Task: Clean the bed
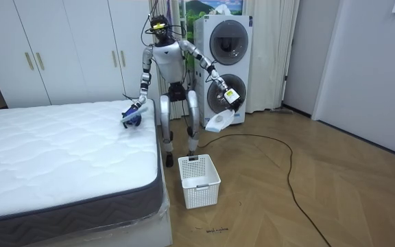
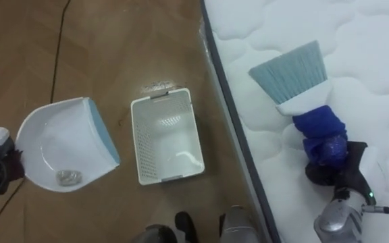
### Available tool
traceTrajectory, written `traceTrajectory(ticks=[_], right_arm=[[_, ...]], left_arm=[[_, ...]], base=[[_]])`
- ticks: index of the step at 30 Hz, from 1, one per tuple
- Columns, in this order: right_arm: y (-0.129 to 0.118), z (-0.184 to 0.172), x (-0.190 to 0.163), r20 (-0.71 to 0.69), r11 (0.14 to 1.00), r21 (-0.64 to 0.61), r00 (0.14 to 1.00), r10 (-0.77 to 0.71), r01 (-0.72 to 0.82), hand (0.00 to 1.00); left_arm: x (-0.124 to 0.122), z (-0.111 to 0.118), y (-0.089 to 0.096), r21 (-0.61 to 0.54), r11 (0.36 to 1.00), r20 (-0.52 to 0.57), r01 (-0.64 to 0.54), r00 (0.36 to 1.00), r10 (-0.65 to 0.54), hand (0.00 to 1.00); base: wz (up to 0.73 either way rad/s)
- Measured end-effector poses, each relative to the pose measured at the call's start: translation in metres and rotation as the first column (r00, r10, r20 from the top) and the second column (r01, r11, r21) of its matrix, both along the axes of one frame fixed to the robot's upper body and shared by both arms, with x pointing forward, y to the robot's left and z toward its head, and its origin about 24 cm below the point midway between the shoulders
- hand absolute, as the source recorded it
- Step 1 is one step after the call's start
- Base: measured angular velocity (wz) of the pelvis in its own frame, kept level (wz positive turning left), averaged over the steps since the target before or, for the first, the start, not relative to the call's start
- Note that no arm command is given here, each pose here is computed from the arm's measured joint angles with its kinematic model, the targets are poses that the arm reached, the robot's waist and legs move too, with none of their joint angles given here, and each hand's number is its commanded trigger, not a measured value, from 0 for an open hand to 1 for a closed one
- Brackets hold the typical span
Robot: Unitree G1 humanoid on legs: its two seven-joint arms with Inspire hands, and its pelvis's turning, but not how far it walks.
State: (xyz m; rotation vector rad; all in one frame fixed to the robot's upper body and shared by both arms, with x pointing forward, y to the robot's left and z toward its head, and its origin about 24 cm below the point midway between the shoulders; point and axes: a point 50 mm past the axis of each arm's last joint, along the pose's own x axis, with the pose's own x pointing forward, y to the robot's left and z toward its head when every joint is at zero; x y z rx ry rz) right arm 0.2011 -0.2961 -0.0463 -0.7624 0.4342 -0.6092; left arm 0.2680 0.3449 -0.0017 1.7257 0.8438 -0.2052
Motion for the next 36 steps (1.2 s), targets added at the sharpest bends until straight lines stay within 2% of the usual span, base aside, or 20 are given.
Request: traceTrajectory(ticks=[4, 13, 20, 28, 36], right_arm=[[0.006, 0.002, 0.003, 0.008, 1.0, 0.001, 1.0, 0.029, -0.029, 0.0], [0.008, 0.002, -0.001, 0.0, 0.999, -0.001, 0.999, 0.033, -0.033, 0.0], [0.009, 0.002, 0.0, -0.001, 0.999, -0.003, 0.999, 0.037, -0.037, 0.0], [0.012, 0.009, 0.008, 0.038, 0.998, -0.006, 0.997, 0.063, -0.062, 0.0], [0.017, 0.014, 0.019, 0.067, 0.995, -0.007, 0.993, 0.097, -0.097, 0.0]], left_arm=[[-0.002, -0.001, 0.01, 0.003, 0.997, -0.076, -0.079, 0.994, 0.079, 1.0], [-0.01, -0.004, 0.018, 0.004, 0.985, -0.189, -0.17, 0.968, 0.167, 1.0], [-0.001, 0.004, 0.016, 0.019, 0.987, -0.229, -0.158, 0.96, 0.158, 1.0], [0.002, 0.016, 0.023, 0.088, 0.987, -0.271, -0.137, 0.95, 0.156, 1.0], [0.001, 0.023, 0.03, 0.12, 0.983, -0.265, -0.137, 0.95, 0.165, 1.0]], base=[[-0.13], [0.0], [0.0], [-0.05], [-0.09]])
